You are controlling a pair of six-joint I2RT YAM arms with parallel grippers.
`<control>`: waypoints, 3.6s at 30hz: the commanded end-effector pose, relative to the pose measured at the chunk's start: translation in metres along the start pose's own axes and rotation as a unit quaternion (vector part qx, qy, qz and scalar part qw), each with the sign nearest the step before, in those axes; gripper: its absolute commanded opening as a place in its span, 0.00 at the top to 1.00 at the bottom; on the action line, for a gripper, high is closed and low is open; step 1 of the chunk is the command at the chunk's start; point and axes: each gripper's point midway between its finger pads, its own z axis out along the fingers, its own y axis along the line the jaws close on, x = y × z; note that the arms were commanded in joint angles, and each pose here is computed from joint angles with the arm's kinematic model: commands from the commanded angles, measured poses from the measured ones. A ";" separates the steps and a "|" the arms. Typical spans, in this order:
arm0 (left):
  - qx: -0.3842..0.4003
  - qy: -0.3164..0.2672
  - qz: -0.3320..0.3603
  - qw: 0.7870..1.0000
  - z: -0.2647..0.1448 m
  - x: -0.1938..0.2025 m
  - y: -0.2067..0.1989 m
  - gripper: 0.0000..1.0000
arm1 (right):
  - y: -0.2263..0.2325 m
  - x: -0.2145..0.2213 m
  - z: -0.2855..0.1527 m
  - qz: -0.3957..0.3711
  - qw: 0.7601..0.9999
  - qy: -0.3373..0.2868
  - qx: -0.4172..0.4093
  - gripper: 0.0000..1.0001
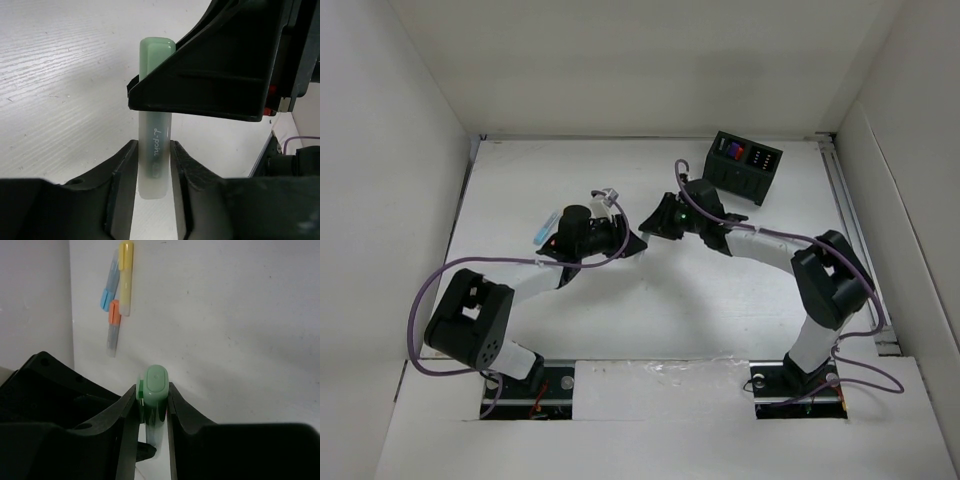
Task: Sort the stationery into containers
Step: Place the pen in the storage box, then pick up the pen from the center of the board.
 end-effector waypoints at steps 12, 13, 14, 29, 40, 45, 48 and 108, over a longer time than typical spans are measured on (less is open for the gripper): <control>0.035 -0.079 0.032 0.996 -0.031 -0.030 -0.035 0.36 | -0.017 -0.123 -0.056 0.036 0.987 -0.157 -0.002 1.00; 0.038 -0.085 0.036 0.995 -0.034 -0.033 -0.039 0.34 | -0.013 -0.143 -0.068 0.035 0.982 -0.184 -0.005 1.00; 0.042 -0.089 0.034 0.995 -0.038 -0.033 -0.042 0.31 | -0.023 -0.172 -0.088 0.045 0.973 -0.228 0.016 1.00; 0.078 -0.090 0.034 0.992 -0.046 -0.030 -0.057 0.27 | -0.153 -0.348 -0.210 0.089 0.789 -0.523 0.311 1.00; 0.099 -0.063 0.023 0.993 -0.038 -0.020 -0.059 0.27 | -0.187 -0.355 -0.213 0.068 0.756 -0.521 0.390 1.00; 0.090 -0.070 0.021 0.993 -0.037 -0.023 -0.056 0.27 | -0.189 -0.350 -0.199 0.065 0.757 -0.511 0.401 0.80; 0.082 -0.076 0.025 0.993 -0.037 -0.025 -0.053 0.27 | -0.186 -0.349 -0.195 0.063 0.761 -0.509 0.398 0.49; -0.557 -0.109 -0.097 0.818 -0.086 -0.091 0.208 0.56 | -0.009 -0.083 -0.158 0.030 0.963 -0.266 0.019 0.63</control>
